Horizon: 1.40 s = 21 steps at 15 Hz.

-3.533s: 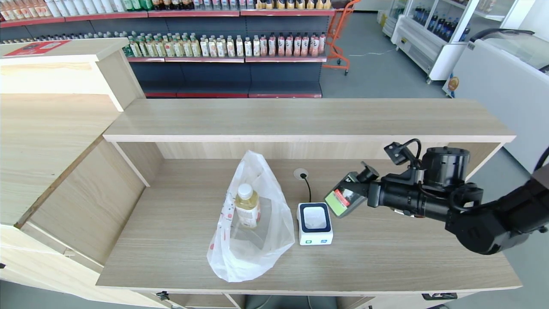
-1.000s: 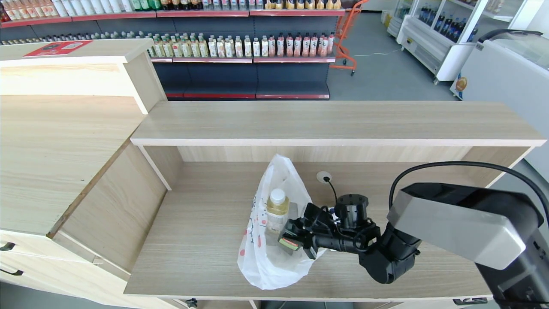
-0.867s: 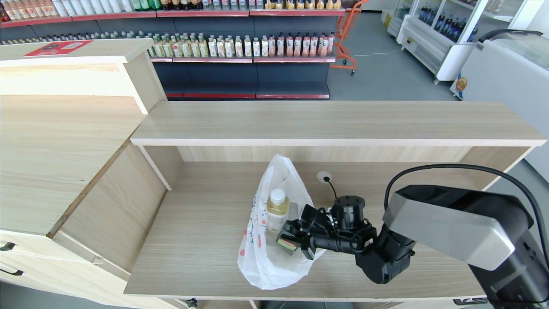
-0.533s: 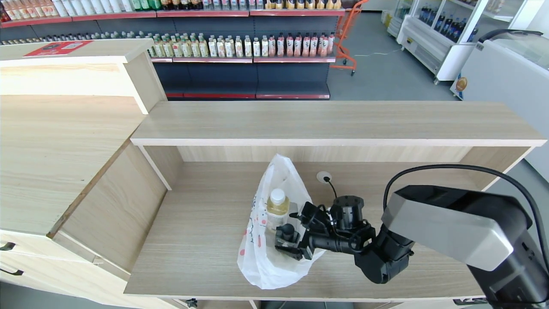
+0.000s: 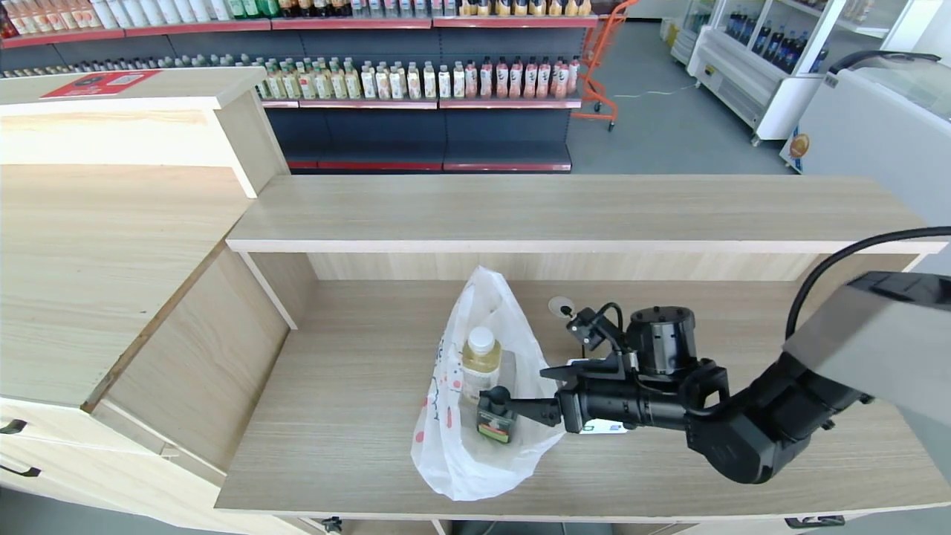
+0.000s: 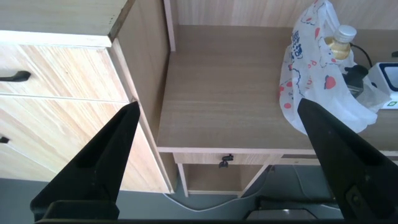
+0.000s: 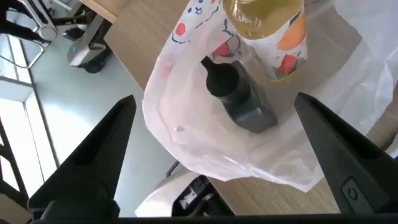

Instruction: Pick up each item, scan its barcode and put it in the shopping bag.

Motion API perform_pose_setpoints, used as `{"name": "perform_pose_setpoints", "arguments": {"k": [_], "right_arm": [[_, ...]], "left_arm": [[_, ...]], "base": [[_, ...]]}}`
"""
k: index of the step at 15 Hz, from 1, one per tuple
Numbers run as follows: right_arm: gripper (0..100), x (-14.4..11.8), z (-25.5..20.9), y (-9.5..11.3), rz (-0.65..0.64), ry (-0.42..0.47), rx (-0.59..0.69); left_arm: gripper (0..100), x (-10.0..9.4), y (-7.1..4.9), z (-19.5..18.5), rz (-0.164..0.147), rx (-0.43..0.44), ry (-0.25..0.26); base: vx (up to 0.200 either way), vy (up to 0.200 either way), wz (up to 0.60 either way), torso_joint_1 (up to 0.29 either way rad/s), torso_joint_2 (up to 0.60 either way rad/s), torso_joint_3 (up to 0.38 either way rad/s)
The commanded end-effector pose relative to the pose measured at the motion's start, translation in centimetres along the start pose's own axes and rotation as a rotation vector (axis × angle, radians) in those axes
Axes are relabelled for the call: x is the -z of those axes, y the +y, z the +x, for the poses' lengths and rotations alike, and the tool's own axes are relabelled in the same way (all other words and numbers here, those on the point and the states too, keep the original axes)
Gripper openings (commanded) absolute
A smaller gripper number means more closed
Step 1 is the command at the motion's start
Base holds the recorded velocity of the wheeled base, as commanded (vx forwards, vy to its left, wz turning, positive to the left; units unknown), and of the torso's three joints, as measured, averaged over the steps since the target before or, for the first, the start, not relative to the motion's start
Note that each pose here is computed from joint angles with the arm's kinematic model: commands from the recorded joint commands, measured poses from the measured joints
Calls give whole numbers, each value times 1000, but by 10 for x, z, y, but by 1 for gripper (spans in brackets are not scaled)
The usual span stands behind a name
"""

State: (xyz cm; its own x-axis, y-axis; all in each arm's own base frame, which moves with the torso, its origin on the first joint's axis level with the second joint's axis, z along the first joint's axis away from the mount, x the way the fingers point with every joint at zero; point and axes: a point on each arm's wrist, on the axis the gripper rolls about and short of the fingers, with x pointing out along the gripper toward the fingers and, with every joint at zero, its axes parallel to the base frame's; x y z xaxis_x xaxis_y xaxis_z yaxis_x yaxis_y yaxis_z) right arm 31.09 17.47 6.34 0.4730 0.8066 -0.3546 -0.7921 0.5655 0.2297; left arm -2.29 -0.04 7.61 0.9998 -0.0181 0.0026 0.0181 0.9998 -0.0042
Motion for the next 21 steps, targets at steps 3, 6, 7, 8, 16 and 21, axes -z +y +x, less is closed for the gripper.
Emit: {"name": "perform_pose_setpoints", "arguments": {"k": [3,6,7,8,16,21], "right_arm": [[100,-10,-102,12,102,-23,144],[100,-26,-192,39,18,-219,333],[100,-17,-217,59,9,-244,416],[100,-5,-238,78,-10,-252,525],[100,148,-303,168,-25,-453,1002],[100,148,-303,168,-23,-455,1001]], "left_arm": [[100,0,0,0,0,0,-1],[100,0,0,0,0,0,-1],[100,0,0,0,0,0,-1],[100,0,0,0,-2,0,-1],[100,0,0,0,0,0,-1],[100,0,0,0,-2,0,-1]], "base": [[0,0,0,0,0,0],[0,0,0,0,0,0],[0,0,0,0,0,0],[0,0,0,0,0,0],[0,0,0,0,0,0],[0,0,0,0,0,0]]}}
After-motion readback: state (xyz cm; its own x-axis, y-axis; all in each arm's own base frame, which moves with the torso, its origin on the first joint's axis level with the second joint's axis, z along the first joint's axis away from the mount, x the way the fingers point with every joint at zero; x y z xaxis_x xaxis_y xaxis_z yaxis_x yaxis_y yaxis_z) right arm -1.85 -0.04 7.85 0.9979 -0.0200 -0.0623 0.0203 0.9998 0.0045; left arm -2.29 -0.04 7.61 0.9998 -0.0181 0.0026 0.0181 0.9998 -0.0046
